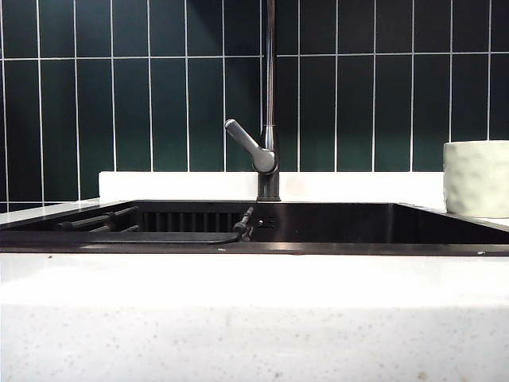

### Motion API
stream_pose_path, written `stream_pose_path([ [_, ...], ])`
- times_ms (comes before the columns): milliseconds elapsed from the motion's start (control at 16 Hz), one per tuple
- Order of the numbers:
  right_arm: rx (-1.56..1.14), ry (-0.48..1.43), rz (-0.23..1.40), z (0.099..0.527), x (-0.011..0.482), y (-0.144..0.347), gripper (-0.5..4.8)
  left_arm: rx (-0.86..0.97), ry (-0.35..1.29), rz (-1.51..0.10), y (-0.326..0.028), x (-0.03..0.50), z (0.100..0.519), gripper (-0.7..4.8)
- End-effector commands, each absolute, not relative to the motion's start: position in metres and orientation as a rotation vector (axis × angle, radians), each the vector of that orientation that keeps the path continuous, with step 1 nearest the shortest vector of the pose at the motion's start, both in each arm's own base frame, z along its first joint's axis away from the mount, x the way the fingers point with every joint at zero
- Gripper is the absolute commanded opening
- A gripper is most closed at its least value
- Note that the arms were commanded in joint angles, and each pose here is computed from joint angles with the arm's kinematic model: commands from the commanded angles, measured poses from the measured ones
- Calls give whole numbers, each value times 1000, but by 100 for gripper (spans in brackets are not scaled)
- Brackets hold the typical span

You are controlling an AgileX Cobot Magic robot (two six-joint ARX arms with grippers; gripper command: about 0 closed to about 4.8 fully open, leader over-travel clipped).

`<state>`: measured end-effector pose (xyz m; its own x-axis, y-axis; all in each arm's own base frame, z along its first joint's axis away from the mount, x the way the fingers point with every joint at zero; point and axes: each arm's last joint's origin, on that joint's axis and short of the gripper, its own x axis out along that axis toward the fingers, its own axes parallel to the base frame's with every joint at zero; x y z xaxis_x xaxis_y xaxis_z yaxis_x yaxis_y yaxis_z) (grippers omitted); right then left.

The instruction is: Pick up the mug next to the sink, go to the faucet to get some water, pour the water into the sink, and finally put the mug back to its place.

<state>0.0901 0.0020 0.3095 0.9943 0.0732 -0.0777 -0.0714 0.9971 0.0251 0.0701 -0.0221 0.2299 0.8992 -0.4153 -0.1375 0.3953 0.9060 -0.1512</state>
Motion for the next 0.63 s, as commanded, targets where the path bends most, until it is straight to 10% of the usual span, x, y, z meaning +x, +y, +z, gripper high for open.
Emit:
stream_pose_path([
  [63,-38,28,74,312,74,2,61,-129,149,-363,-22,79,216,-5],
  [626,36,-19,-131,239,66,-4,40,-128,55,-261,-23,97,171,-6],
])
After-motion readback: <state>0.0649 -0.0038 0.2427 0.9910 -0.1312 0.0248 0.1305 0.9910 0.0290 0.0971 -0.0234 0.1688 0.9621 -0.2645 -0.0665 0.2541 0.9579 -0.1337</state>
